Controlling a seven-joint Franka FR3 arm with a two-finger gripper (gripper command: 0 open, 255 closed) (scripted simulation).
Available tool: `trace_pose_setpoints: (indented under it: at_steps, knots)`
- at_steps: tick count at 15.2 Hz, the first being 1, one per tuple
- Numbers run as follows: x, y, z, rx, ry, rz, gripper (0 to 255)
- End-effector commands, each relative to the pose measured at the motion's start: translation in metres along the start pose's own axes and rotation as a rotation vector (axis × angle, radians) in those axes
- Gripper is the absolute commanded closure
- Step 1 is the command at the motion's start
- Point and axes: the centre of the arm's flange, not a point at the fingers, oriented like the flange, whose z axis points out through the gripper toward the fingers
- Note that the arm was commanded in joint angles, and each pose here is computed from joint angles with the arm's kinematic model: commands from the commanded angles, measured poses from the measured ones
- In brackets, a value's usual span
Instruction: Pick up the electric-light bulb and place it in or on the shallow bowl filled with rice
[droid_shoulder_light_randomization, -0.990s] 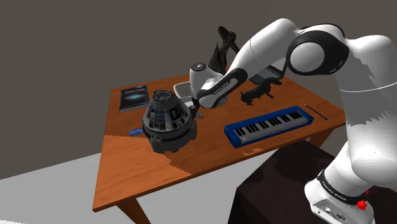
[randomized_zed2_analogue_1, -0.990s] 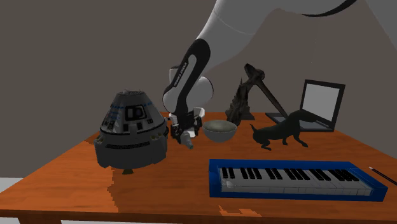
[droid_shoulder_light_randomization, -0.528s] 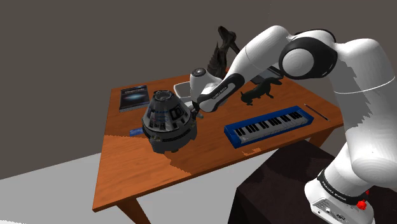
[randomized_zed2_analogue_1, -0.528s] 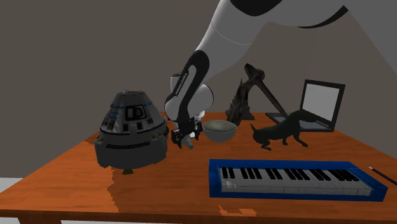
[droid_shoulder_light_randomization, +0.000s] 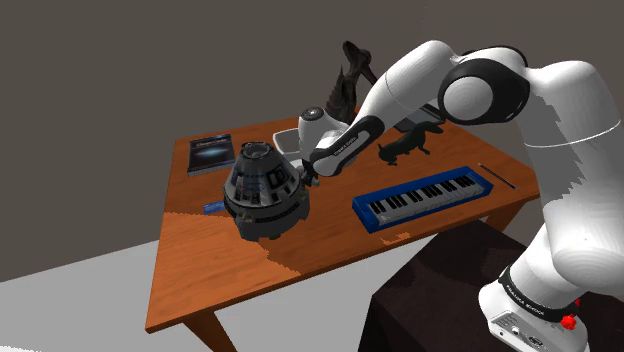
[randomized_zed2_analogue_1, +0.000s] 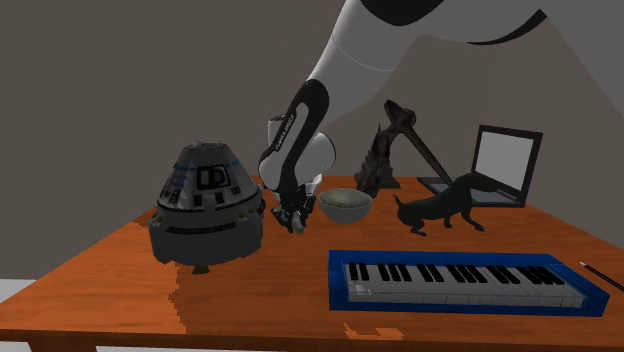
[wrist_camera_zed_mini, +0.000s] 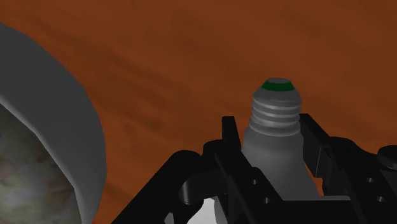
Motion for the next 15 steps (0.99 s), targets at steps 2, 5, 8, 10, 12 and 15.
trace_pose_setpoints:
  at_steps: [2,5,8,10,12,15]
  knots:
    - [0.000,0.000,0.000,0.000,0.000,0.000,255]
    - [0.000,0.000,0.000,0.000,0.000,0.000,255]
    - [0.001,0.001,-0.005,0.000,0.000,0.000,255]
    - [0.003,0.003,-0.015,0.000,0.000,0.000,255]
    - [0.005,0.005,-0.025,0.000,0.000,0.000,255]
    - [0.008,0.008,-0.041,0.000,0.000,0.000,255]
